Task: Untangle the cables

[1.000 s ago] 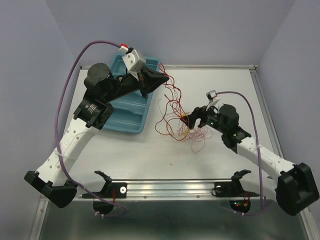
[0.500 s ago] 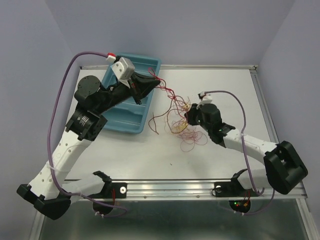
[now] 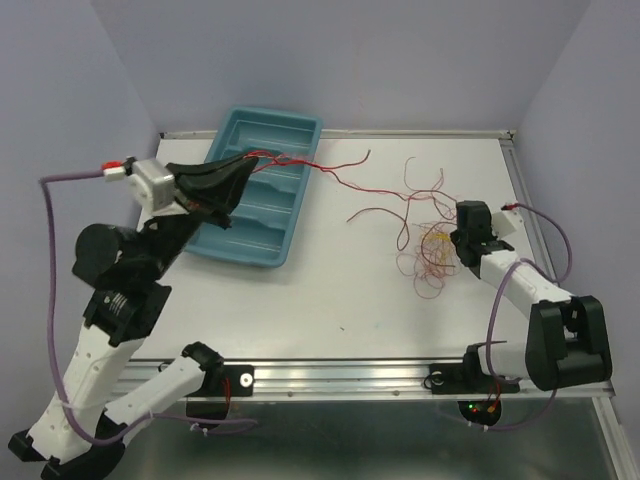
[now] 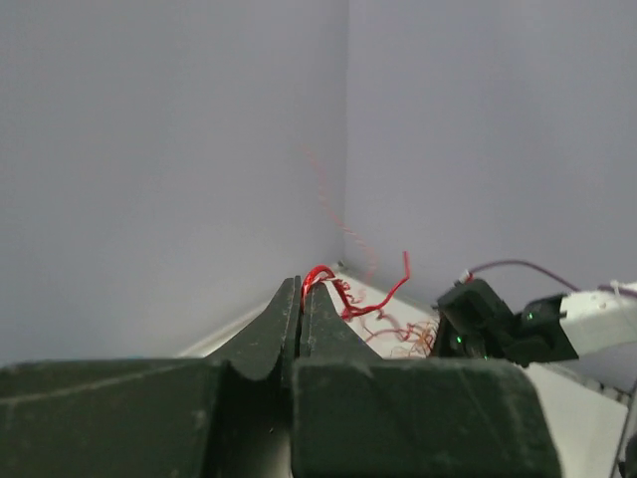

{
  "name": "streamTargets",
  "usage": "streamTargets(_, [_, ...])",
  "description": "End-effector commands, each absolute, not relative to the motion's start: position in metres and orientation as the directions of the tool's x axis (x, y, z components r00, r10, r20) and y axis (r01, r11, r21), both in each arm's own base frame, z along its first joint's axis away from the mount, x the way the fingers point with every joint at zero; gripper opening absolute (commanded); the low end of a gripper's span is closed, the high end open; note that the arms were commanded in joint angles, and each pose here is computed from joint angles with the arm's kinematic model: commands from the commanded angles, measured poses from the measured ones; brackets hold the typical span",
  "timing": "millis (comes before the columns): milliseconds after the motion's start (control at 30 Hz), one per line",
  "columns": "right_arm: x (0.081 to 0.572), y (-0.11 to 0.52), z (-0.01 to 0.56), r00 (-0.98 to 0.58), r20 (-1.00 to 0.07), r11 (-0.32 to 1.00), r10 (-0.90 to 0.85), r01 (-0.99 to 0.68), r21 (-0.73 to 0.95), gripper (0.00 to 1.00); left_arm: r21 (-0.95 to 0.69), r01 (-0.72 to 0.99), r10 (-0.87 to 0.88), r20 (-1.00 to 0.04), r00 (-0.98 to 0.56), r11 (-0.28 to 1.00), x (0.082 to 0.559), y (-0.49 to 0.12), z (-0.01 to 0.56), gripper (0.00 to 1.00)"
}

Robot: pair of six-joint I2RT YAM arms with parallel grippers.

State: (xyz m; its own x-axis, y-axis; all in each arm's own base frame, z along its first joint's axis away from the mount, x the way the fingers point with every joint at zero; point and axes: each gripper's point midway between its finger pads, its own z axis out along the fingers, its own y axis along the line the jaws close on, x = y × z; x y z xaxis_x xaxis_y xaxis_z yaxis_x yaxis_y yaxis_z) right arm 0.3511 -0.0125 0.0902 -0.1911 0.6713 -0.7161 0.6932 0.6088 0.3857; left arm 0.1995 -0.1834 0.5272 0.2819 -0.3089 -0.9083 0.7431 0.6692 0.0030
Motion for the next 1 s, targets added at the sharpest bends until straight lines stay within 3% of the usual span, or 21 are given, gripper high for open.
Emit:
streamTargets(0, [0.328, -0.043, 0.103, -0.034, -0.74, 0.484, 0.672, 0.777, 0.403, 0.17, 0.07, 0.668, -0.428, -0.717, 0.55, 0.741, 0.144, -0.129, 0.613, 0.0])
streamTargets(67, [0.325, -0.046, 0.117, 0.003, -0.746, 0.482, 0.666, 0.762, 0.433, 0.22, 0.1, 0.687, -0.431, -0.71, 0.556, 0.72, 0.137, -0.133, 0.619, 0.0])
streamTargets(100, [0.324, -0.046, 0.123, 0.007, -0.748, 0.489, 0.663, 0.753, 0.441, 0.5, 0.111, 0.7, -0.428, -0.721, 0.545, 0.705, 0.14, -0.14, 0.618, 0.0])
streamTargets(133, [0.324, -0.045, 0.129, -0.002, -0.759, 0.51, 0.651, 0.742, 0.436, 0.56, 0.122, 0.717, -0.426, -0.732, 0.532, 0.687, 0.141, -0.146, 0.616, 0.0])
streamTargets(233, [0.32, -0.047, 0.155, 0.045, -0.767, 0.527, 0.64, 0.7, 0.481, 0.88, 0.139, 0.762, -0.42, -0.765, 0.489, 0.632, 0.15, -0.166, 0.607, 0.0])
streamTargets(333, [0.314, -0.046, 0.181, 0.062, -0.782, 0.574, 0.62, 0.644, 0.506, 0.94, 0.134, 0.78, -0.404, -0.794, 0.453, 0.611, 0.164, -0.18, 0.597, 0.0])
streamTargets(467, [0.32, -0.018, 0.206, -0.033, -0.825, 0.747, 0.564, 0.448, 0.492, 1.0, 0.132, 0.806, -0.388, -0.824, 0.413, 0.578, 0.174, -0.195, 0.585, 0.0])
streamTargets(567, [0.324, 0.037, 0.229, -0.115, -0.857, 0.865, 0.502, 0.092, 0.494, 1.0, 0.13, 0.837, -0.374, -0.851, 0.369, 0.531, 0.18, -0.208, 0.573, 0.0])
streamTargets(600, [0.325, 0.055, 0.25, -0.074, -0.867, 0.866, 0.493, -0.059, 0.497, 1.0, 0.126, 0.84, -0.37, -0.856, 0.361, 0.528, 0.182, -0.21, 0.571, 0.0])
streamTargets(633, [0.314, 0.091, 0.257, -0.129, -0.873, 0.831, 0.471, -0.268, 0.488, 1.0, 0.12, 0.842, -0.363, -0.863, 0.35, 0.526, 0.187, -0.213, 0.568, 0.0])
streamTargets(733, [0.291, 0.139, 0.274, -0.153, -0.892, 0.697, 0.425, -0.573, 0.43, 1.0, 0.105, 0.844, -0.357, -0.873, 0.332, 0.526, 0.192, -0.216, 0.564, 0.0])
streamTargets(967, [0.262, 0.193, 0.282, -0.144, -0.928, 0.539, 0.344, -0.779, 0.32, 1.0, 0.088, 0.87, -0.346, -0.895, 0.283, 0.486, 0.198, -0.228, 0.553, 0.0])
